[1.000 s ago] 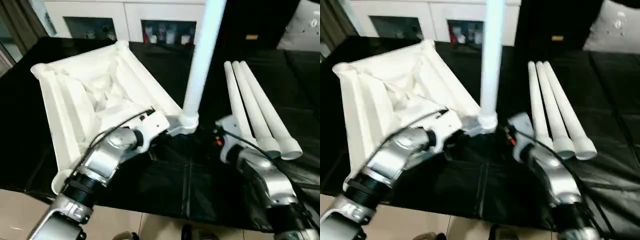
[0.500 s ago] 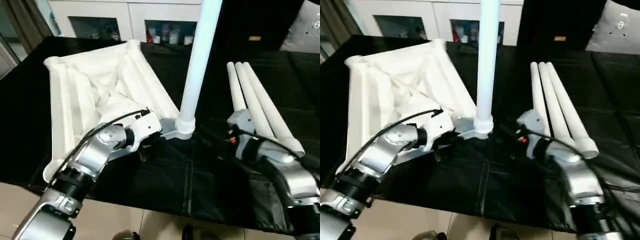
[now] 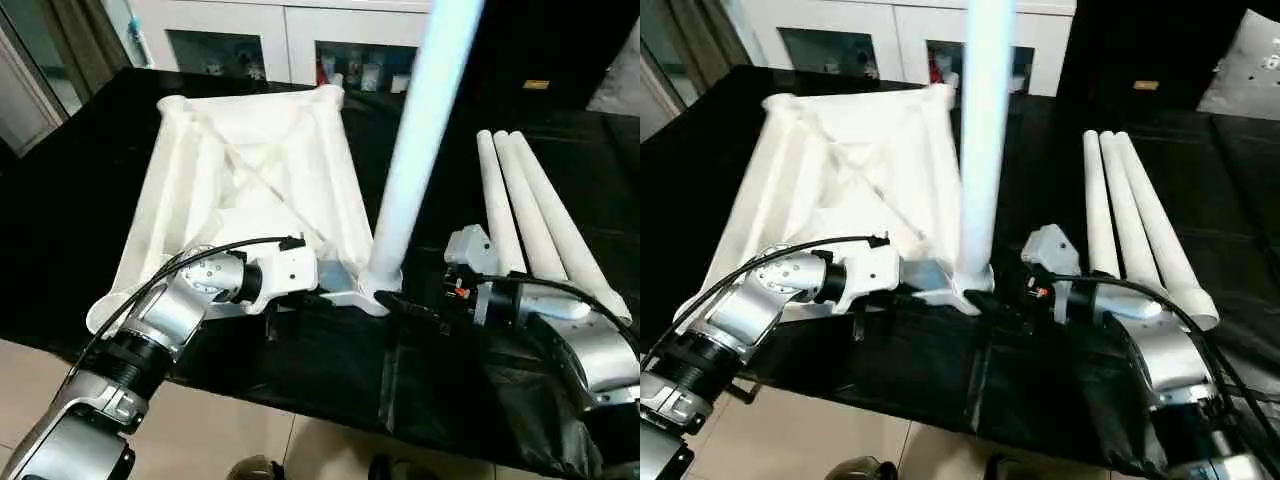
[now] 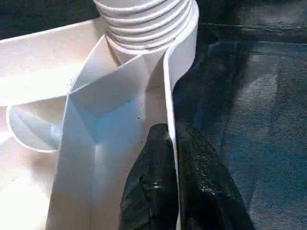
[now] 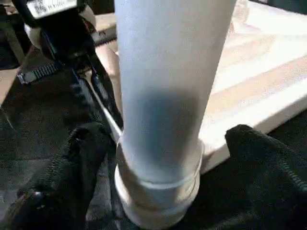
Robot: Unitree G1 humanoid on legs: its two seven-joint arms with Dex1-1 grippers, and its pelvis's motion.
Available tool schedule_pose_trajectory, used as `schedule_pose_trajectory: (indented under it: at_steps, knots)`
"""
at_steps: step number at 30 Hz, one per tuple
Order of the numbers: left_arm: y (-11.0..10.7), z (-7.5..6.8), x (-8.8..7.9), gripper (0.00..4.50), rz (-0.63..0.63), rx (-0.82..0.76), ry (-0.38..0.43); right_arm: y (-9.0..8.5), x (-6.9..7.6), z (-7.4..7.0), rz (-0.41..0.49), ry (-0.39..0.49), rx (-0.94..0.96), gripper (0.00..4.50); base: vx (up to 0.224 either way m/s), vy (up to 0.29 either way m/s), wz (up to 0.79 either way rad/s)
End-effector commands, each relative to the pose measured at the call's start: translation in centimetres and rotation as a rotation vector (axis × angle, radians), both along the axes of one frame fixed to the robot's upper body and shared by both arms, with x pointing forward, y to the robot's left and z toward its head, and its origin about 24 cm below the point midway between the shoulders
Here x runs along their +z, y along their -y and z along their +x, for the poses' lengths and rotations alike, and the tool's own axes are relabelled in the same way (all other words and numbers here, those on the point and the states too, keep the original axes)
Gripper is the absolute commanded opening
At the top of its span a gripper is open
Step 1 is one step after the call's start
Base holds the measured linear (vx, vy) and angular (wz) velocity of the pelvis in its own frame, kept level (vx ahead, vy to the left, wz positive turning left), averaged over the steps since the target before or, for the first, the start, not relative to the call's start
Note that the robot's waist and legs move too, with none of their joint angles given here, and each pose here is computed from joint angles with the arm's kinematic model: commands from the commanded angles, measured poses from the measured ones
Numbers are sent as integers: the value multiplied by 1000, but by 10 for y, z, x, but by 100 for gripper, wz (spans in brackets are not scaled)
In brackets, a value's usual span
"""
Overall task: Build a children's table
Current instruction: Rotate leg to tighten
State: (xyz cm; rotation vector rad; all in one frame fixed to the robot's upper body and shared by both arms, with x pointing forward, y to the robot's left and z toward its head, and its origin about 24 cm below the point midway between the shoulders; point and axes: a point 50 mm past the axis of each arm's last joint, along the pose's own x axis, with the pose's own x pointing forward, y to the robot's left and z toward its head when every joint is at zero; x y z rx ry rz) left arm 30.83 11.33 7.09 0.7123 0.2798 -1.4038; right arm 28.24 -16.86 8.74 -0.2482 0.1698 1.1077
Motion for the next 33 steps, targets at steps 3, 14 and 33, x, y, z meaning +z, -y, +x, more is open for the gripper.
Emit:
schedule_pose_trajectory:
  at_steps: [3, 14, 33]
  knots:
    - [7, -7, 1, 0, 34, -111, 14, -4, -7, 2, -2, -30, 19, 376, 0, 0, 0]
    - [5, -8, -1, 0, 43, -125, 9, -6, -14, 0, -19, -71, 53, 297, 0, 0, 0]
    - [38, 8, 3, 0, -212, 437, -14, -46, -56, 17, 84, -276, -430, 270, 0, 0, 0]
